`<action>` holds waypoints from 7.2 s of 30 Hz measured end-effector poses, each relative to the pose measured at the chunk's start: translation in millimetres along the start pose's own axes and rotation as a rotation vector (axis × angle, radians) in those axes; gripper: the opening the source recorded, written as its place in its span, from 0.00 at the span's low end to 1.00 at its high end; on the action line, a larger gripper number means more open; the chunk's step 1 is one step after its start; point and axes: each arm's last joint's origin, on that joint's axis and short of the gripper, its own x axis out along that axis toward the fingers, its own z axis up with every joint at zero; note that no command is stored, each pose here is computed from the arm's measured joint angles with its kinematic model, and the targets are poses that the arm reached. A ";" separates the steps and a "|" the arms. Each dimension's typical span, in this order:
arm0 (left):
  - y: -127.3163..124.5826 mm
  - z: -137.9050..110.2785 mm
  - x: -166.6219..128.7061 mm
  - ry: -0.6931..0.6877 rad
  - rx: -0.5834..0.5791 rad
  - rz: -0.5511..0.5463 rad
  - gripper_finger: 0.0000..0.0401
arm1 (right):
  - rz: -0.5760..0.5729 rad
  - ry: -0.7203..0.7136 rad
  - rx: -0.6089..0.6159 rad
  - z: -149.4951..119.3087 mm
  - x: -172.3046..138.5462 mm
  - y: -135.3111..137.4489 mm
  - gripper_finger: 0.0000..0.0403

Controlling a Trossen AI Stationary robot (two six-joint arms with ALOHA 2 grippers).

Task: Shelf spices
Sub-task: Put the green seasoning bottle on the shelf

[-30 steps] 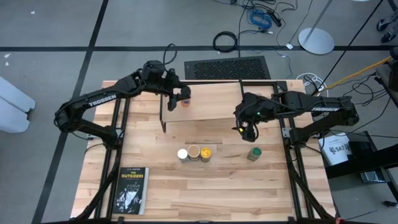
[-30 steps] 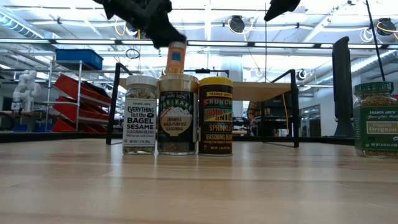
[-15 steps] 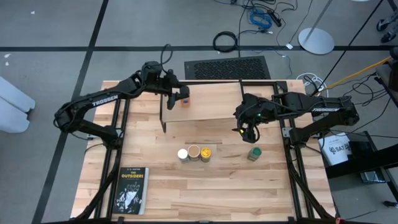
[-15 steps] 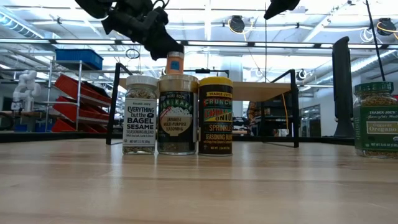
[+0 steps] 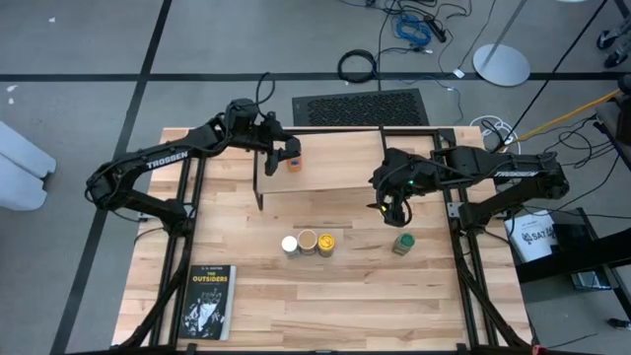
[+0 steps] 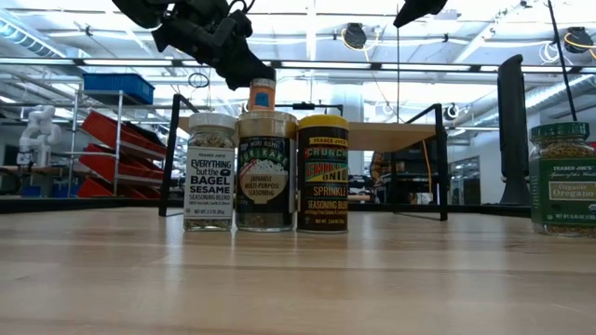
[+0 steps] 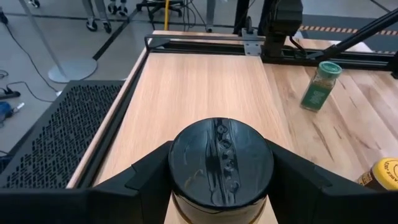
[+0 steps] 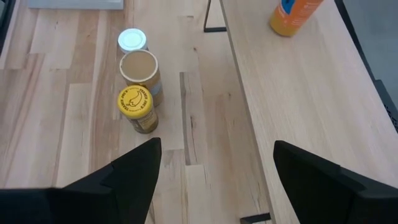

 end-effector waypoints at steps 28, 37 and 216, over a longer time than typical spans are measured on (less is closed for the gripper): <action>-7.5 21.8 -21.9 -0.084 0.024 0.024 0.80 | 0.000 0.000 -0.009 0.0 0.0 0.0 0.74; -37.1 54.5 -76.5 -0.251 -0.064 0.153 0.80 | -0.021 0.193 0.074 -18.8 -2.0 -1.6 0.74; -127.0 63.1 -62.7 -0.244 0.095 0.003 0.80 | -0.122 -0.001 0.056 76.0 -94.8 -86.1 0.49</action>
